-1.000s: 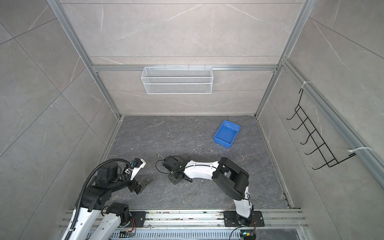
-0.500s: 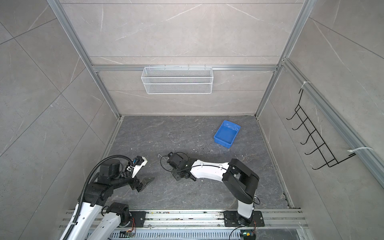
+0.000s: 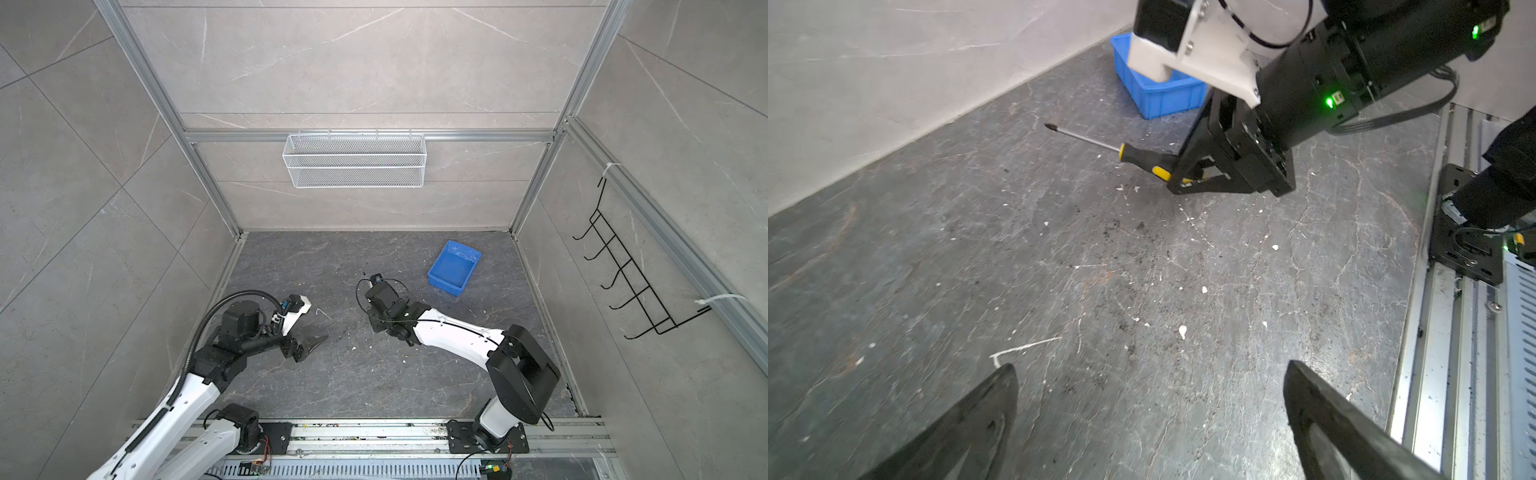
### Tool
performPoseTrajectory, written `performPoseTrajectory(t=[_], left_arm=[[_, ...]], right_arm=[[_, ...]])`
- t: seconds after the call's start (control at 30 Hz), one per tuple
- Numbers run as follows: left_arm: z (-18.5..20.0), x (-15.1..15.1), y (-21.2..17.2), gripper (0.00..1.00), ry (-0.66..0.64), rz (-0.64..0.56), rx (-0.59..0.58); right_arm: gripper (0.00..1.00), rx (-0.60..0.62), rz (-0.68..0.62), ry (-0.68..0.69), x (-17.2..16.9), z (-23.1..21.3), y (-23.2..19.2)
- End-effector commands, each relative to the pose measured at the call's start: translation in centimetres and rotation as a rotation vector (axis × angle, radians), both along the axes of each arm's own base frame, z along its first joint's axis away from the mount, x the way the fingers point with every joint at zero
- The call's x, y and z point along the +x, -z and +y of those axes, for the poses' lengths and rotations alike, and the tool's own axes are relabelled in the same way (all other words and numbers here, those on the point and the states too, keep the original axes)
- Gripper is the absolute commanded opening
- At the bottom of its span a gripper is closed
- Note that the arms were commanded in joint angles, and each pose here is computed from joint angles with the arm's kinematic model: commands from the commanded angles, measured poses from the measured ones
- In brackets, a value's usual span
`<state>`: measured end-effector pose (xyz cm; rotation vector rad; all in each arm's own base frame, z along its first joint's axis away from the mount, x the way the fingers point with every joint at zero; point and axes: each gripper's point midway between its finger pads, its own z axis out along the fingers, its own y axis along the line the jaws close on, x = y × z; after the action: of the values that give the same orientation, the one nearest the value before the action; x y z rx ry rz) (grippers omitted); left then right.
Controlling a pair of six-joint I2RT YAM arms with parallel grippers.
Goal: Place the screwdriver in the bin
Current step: 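Lift the screwdriver with the right gripper and carry it over the blue bin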
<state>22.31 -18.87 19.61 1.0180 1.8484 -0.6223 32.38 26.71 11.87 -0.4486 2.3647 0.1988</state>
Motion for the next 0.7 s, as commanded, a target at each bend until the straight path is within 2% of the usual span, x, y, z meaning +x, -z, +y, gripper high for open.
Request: performPoseTrajectory(t=[0.0, 0.4, 0.67], left_arm=[[-2.3, 2.0, -1.7, 1.0, 0.001, -0.091, -0.055], [-10.2, 6.1, 0.3, 1.0, 0.056, -0.166, -0.066], [-15.2, 8.3, 0.5, 1.0, 0.097, -0.225, -0.079]], right_arm=[[0.0, 0.068, -0.044, 0.114, 1.1, -2.0, -1.6], [0.0, 0.162, -0.049, 0.375, 4.5, -8.6, -2.6], [0.0, 0.201, -0.063, 0.517, 8.2, -13.2, -2.3]])
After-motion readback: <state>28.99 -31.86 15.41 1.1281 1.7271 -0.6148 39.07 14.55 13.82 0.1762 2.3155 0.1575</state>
